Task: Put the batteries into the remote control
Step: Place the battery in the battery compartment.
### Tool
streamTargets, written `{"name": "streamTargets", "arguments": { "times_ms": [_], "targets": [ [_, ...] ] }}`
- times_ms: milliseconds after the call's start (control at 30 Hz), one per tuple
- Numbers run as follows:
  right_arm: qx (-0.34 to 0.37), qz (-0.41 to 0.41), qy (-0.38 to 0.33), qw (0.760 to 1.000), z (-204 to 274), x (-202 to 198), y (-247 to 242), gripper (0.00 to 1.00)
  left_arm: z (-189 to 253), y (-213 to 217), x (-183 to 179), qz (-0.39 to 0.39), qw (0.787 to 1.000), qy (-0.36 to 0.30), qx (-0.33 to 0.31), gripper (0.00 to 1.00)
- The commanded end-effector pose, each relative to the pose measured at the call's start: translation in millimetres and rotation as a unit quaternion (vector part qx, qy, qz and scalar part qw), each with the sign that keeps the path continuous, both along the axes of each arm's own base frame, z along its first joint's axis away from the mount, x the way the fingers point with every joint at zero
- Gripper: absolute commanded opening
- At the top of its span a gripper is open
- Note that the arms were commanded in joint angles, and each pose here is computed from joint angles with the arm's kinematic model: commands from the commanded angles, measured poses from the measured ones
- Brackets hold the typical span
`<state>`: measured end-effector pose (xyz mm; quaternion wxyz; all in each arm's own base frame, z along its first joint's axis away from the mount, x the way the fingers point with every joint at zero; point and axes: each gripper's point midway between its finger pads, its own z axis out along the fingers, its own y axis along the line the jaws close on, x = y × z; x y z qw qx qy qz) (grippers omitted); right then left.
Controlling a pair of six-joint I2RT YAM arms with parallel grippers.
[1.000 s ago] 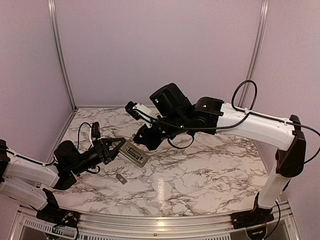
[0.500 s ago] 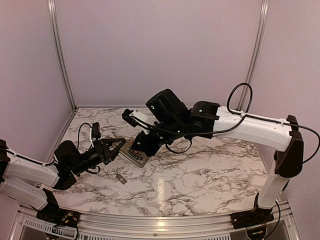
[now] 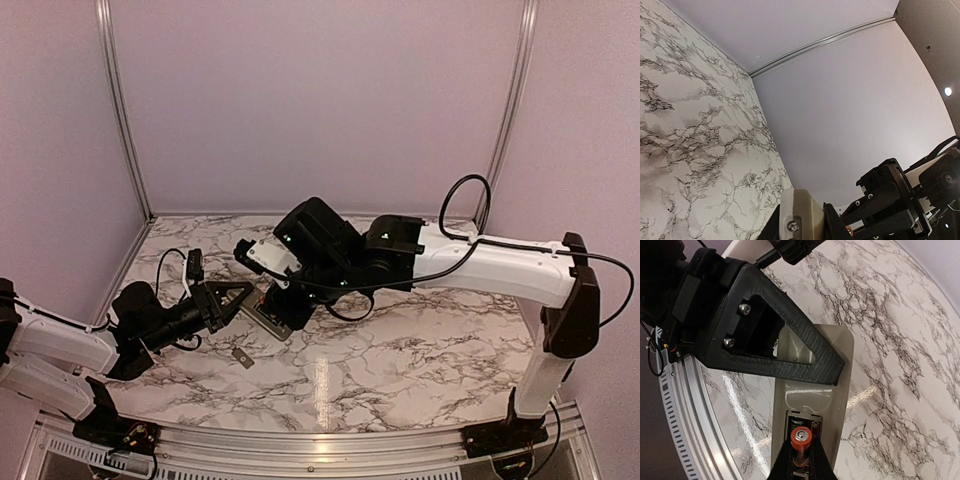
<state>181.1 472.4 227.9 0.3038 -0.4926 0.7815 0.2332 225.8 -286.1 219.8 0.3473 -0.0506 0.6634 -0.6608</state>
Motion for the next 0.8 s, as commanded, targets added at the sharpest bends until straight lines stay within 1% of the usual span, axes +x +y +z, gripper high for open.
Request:
{"name": "streamTargets", "arguments": {
  "times_ms": [0, 300, 333, 500, 533, 767],
  "targets": [
    [-0.052, 0.001, -0.028, 0.998, -17, -4, -2, 0.04, 24, 1, 4, 0.007, 0.999, -0.025, -0.029, 0.00],
    [-0.077, -0.010, -0.041, 0.996, -22, 1, -12, 0.05, 25, 0, 4, 0.006, 0.999, -0.027, -0.029, 0.00],
    [-0.076, -0.010, -0.039, 0.996, -21, 1, -12, 0.08, 25, 0, 4, 0.005, 0.999, -0.026, -0.029, 0.00],
    [-0.055, -0.009, -0.035, 0.998, -10, -2, -10, 0.34, 25, -1, 4, 0.004, 0.999, -0.027, -0.028, 0.00],
    [-0.046, -0.007, -0.035, 0.998, -5, -3, -9, 0.37, 25, -1, 4, 0.003, 0.999, -0.027, -0.028, 0.00],
    [0.020, -0.012, -0.032, 0.999, 34, 0, -9, 0.47, 26, -3, 1, -0.005, 0.999, -0.033, -0.024, 0.00]
  ]
}}
